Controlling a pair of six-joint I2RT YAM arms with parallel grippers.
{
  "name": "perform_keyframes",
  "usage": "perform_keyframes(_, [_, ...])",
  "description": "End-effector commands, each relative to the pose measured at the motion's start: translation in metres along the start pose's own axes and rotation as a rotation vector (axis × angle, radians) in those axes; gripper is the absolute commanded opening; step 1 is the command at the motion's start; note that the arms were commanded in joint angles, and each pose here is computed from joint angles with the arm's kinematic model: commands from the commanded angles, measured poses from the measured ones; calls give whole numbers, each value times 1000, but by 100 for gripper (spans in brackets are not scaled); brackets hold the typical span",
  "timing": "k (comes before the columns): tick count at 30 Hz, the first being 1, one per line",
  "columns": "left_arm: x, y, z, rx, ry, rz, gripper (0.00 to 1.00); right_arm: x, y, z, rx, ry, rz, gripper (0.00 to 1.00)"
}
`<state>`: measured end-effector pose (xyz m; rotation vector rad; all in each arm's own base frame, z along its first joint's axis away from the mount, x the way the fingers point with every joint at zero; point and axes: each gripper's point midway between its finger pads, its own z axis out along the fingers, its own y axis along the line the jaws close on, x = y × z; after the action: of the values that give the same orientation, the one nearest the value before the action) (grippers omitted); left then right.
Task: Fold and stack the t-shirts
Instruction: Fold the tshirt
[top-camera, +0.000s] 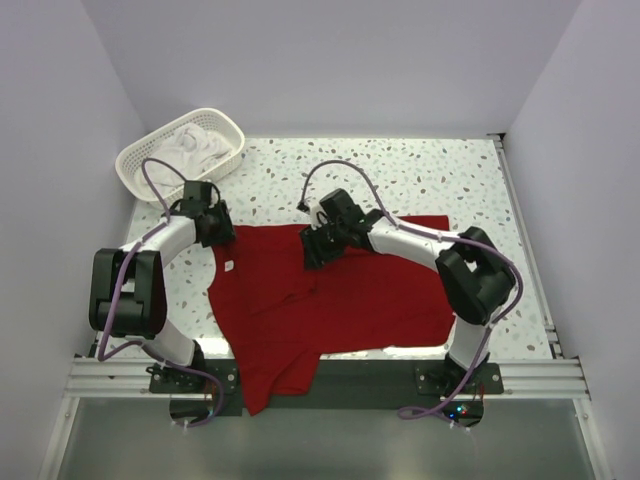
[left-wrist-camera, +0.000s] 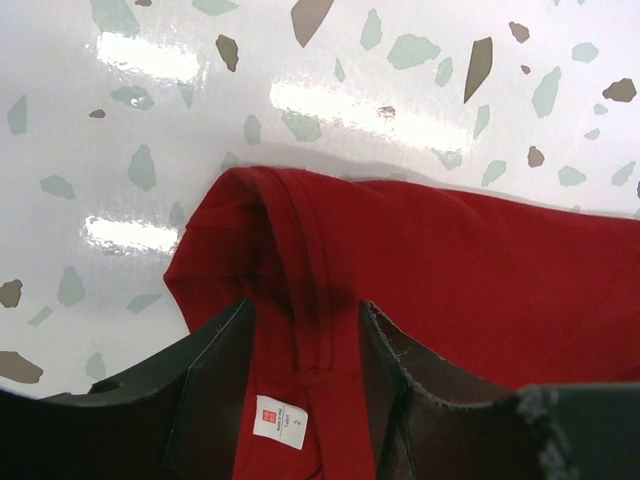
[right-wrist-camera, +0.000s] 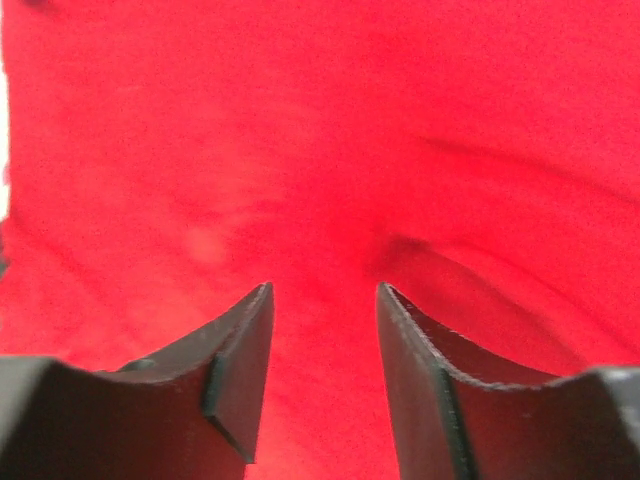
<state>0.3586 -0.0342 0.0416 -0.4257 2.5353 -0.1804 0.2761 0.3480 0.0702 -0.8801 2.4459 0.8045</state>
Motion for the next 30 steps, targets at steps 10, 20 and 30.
perform_keyframes(10, [-46,-11,16,50,-63,-88,43,-16,-202,-143,453,-326,427,55])
perform_keyframes(20, [-45,2,39,-19,-34,-95,18,30,-314,-166,541,-398,765,50])
perform_keyframes(30, [-67,36,58,-107,-32,-121,0,82,-378,-171,639,-322,932,47])
